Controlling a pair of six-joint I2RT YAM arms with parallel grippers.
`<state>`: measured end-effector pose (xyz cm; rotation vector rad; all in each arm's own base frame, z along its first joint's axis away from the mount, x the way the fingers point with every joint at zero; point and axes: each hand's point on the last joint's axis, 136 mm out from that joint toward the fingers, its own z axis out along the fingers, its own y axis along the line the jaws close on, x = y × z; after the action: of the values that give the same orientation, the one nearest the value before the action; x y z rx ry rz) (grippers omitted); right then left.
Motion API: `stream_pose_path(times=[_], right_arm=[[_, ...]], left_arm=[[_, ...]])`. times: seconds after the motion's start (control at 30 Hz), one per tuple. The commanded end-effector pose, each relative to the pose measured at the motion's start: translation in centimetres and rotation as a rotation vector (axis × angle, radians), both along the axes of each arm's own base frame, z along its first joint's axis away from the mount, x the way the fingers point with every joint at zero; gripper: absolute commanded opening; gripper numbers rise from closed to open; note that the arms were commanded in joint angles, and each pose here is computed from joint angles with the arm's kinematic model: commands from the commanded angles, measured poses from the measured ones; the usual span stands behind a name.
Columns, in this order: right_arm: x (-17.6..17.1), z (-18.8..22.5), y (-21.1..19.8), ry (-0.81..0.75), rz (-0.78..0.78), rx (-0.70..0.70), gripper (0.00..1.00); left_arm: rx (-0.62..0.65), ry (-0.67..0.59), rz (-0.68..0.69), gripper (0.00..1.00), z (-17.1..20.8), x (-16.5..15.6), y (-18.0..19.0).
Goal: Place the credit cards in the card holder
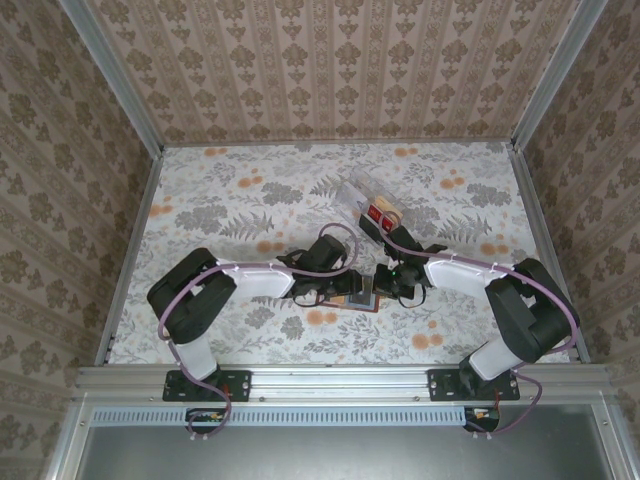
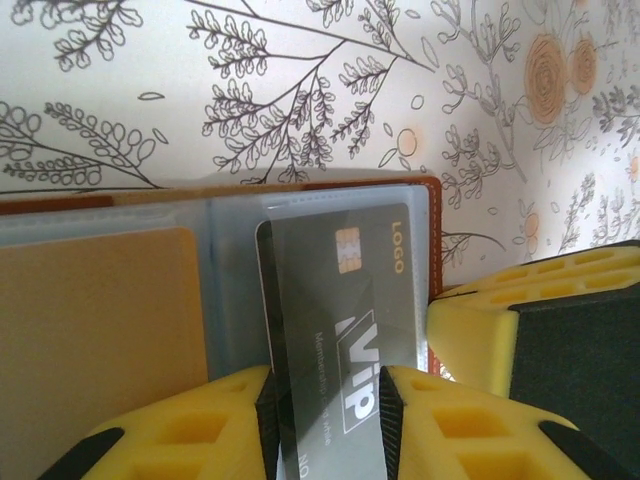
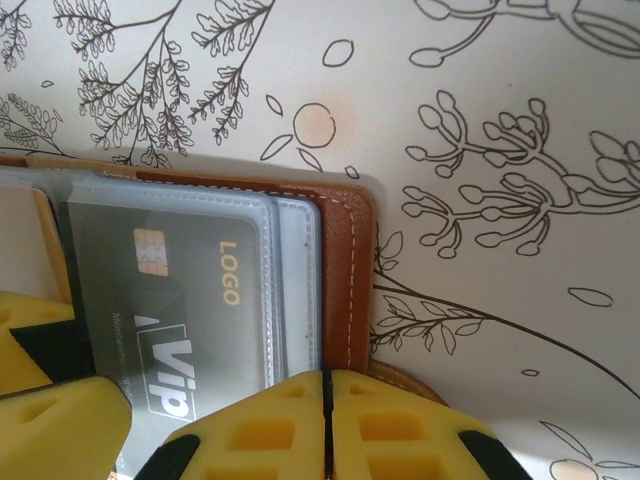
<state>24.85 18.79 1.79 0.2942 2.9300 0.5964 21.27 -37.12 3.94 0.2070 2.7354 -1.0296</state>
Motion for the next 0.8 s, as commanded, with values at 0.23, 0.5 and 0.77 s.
stream_pose_path(times=[0.23,0.5,0.77], right_arm=[[0.3,0.1,-0.7,0.0,0.034,-0.045,0.11],[0.4,3.5,-2.3,-0.083,-0.001,-0.072,0.28],[2.6,8.4,-3.7,-0.206,-0.01,-0.112,0.33]], left_arm=[[-0.105,0.015,0.049,0.39,2.1,0.0,-0.5],[-0.056,-0.022,0.071,0.52,2.9,0.4,0.8],[-0.065,-0.068,0.084,0.55,4.6,1.7,1.3]])
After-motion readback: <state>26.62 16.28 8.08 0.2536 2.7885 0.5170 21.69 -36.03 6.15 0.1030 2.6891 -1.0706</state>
